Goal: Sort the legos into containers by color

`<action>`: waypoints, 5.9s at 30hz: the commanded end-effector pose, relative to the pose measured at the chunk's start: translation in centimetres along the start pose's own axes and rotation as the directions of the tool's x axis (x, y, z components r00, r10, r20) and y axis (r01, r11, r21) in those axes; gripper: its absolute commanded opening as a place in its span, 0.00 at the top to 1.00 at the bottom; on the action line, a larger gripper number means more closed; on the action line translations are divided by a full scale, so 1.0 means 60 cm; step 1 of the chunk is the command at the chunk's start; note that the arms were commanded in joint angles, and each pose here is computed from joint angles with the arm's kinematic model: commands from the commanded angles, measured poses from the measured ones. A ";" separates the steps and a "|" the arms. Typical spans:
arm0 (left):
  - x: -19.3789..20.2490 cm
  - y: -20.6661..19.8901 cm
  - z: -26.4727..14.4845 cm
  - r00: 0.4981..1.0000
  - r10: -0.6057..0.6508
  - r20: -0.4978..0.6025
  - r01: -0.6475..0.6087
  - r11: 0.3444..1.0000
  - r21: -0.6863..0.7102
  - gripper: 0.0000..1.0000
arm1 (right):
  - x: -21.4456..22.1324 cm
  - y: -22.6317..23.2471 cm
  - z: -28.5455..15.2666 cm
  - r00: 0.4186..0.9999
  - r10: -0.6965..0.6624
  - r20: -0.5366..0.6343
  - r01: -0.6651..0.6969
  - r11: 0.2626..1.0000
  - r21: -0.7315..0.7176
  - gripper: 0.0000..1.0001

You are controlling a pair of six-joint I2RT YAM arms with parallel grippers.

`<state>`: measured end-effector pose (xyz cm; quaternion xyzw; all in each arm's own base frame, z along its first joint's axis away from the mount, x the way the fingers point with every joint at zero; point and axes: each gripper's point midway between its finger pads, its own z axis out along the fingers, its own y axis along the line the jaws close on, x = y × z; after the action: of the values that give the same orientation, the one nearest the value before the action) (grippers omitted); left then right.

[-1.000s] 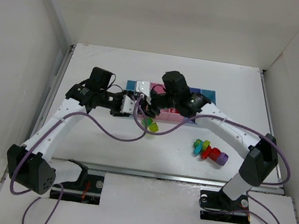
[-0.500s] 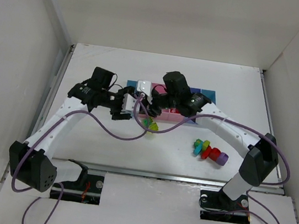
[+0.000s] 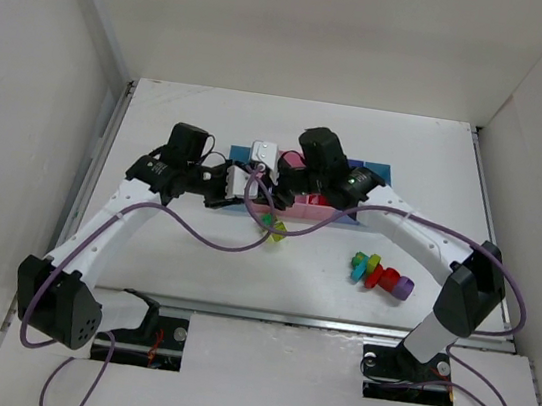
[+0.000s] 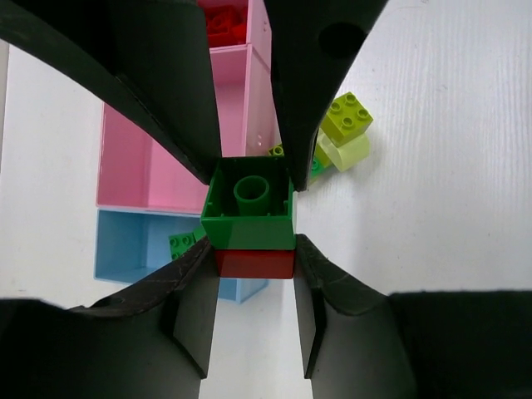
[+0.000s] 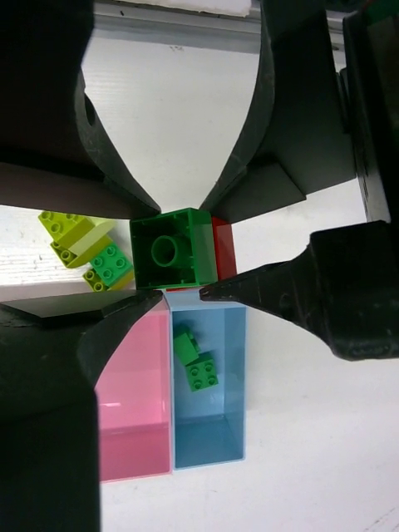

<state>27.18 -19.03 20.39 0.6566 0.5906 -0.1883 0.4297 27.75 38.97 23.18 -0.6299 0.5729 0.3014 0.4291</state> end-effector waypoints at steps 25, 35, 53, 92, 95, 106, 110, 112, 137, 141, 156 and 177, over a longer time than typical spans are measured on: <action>0.062 0.145 -0.064 0.859 -0.500 0.107 0.458 0.661 -0.594 1.00 | 0.039 -0.189 0.084 0.903 0.399 0.161 -0.422 0.893 0.156 1.00; 0.064 0.133 -0.070 0.841 -0.513 0.171 0.498 0.614 -0.612 1.00 | 0.066 -0.227 0.165 0.850 0.499 0.171 -0.519 0.849 0.100 0.78; -0.046 0.157 0.004 0.911 -0.335 0.240 0.411 0.773 -0.482 1.00 | 0.093 -0.321 -0.062 0.777 0.552 0.303 -0.628 0.638 0.446 0.00; -0.113 0.067 0.259 0.992 -0.122 0.029 0.124 0.989 -0.083 0.36 | 0.181 -0.185 -0.423 0.814 0.404 0.417 -0.512 0.161 0.844 0.00; -0.067 0.018 0.213 0.994 -0.034 -0.108 0.036 0.999 0.018 0.38 | 0.164 -0.181 -0.409 0.825 0.393 0.407 -0.504 0.185 0.844 0.00; 0.027 -0.064 0.191 0.972 0.011 -0.234 0.009 0.996 0.087 0.33 | 0.147 -0.171 -0.350 0.837 0.413 0.359 -0.485 0.259 0.835 0.00; 0.048 -0.076 0.208 0.957 -0.005 -0.289 0.037 0.994 0.104 0.33 | 0.148 -0.168 -0.347 0.842 0.416 0.344 -0.474 0.264 0.840 0.00; 0.059 -0.083 0.217 0.950 0.012 -0.313 0.027 0.993 0.118 0.33 | 0.148 -0.168 -0.347 0.842 0.416 0.344 -0.474 0.264 0.840 0.00; 0.087 -0.106 0.253 0.948 0.015 -0.319 0.030 0.990 0.135 1.00 | 0.161 -0.159 -0.343 0.841 0.435 0.322 -0.456 0.250 0.854 0.00; 0.078 -0.103 0.250 0.952 0.015 -0.307 0.028 0.990 0.135 1.00 | 0.155 -0.162 -0.346 0.842 0.428 0.328 -0.459 0.250 0.853 0.00; -0.033 0.031 0.160 0.978 -0.188 -0.088 0.194 0.979 0.061 1.00 | 0.149 -0.094 -0.233 0.922 0.387 0.016 -0.317 0.732 0.603 0.00; 0.019 0.166 0.158 0.932 -0.359 -0.048 0.332 0.902 -0.277 1.00 | 0.177 -0.166 -0.274 0.868 0.478 0.133 -0.397 0.508 0.764 0.00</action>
<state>38.50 -25.04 16.06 0.5012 0.7403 -0.1482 0.4229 34.90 20.39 19.55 -0.2918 0.8184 0.1013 0.4846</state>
